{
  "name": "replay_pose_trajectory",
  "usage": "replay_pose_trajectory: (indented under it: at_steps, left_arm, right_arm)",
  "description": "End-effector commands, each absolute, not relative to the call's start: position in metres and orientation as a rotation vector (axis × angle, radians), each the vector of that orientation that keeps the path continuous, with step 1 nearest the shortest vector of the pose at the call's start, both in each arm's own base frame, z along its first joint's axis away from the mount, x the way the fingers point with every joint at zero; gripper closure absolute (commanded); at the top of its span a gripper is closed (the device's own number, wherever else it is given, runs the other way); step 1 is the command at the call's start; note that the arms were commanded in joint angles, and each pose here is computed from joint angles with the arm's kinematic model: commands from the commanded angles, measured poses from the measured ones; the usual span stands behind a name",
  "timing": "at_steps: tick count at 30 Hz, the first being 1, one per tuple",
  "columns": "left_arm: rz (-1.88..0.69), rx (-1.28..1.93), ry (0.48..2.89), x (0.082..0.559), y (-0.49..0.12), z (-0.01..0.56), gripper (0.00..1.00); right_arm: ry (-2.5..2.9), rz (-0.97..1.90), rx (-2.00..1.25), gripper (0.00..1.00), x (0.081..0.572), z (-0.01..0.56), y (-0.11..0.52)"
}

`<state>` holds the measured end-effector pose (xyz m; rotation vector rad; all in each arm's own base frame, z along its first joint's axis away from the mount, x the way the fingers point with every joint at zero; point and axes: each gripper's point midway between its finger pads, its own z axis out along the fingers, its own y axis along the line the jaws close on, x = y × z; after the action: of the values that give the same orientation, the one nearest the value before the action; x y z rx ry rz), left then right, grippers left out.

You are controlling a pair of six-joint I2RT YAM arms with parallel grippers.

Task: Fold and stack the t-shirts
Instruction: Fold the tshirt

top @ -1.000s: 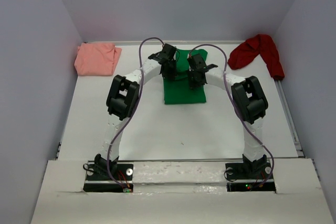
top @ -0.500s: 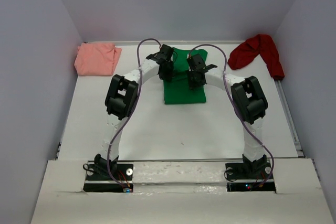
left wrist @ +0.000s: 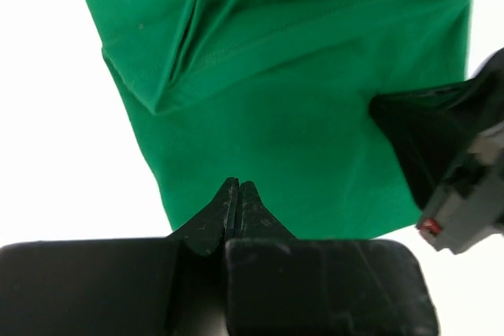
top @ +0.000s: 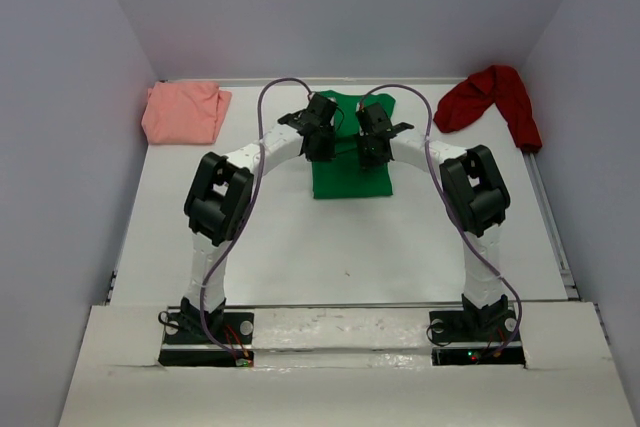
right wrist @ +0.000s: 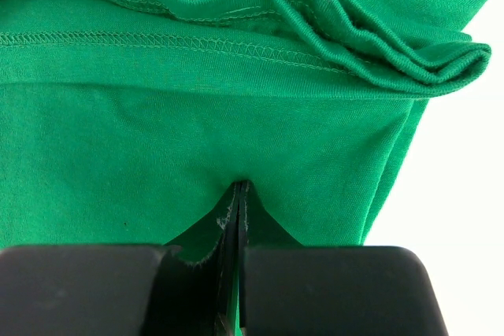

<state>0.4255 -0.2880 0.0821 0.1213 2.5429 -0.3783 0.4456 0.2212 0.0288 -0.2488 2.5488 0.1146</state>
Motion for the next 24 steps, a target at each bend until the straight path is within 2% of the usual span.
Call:
replay_pose_trajectory:
  at_steps: [1, 14, 24]
  left_arm:
    - [-0.377, 0.087, 2.523, 0.428, -0.285, 0.088, 1.00]
    - [-0.359, 0.103, 2.538, 0.456, -0.300, 0.072, 1.00]
    - [-0.339, 0.108, 2.569, 0.458, -0.300, 0.051, 1.00]
  right_arm:
    - [2.640, 0.051, -0.287, 1.00, 0.424, 0.003, 0.214]
    - [2.658, 0.058, -0.290, 1.00, 0.419, -0.002, 0.213]
    - [2.660, 0.052, -0.294, 1.00, 0.419, -0.004, 0.213]
